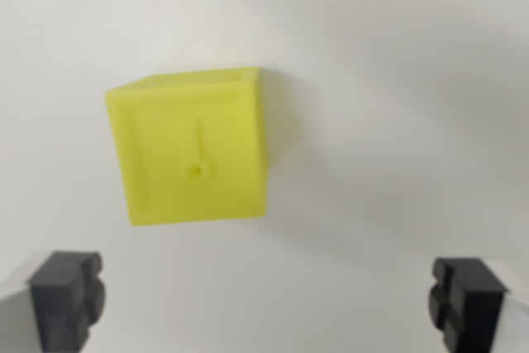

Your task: Pick yellow cube

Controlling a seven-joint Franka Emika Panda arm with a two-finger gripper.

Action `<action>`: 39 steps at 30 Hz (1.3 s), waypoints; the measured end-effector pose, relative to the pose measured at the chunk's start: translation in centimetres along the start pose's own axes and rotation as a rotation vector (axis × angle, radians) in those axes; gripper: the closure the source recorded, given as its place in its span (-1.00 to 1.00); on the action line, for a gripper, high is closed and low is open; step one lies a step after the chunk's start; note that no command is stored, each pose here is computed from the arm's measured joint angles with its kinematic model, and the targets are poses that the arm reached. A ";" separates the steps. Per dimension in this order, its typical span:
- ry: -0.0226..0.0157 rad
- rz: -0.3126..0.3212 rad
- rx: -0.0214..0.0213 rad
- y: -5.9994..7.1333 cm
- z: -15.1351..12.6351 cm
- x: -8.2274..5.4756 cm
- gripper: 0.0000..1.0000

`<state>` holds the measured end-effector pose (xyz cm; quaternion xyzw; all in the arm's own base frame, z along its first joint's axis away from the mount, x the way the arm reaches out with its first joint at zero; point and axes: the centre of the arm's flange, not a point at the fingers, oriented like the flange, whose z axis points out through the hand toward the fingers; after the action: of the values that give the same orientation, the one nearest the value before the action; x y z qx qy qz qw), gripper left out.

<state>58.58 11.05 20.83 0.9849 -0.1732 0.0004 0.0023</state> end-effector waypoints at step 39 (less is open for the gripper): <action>-0.0026 -0.109 0.0029 -2.9 9.0 -1.1 -1.00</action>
<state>58.50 14.13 11.81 0.9929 -0.1193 -0.0008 0.0006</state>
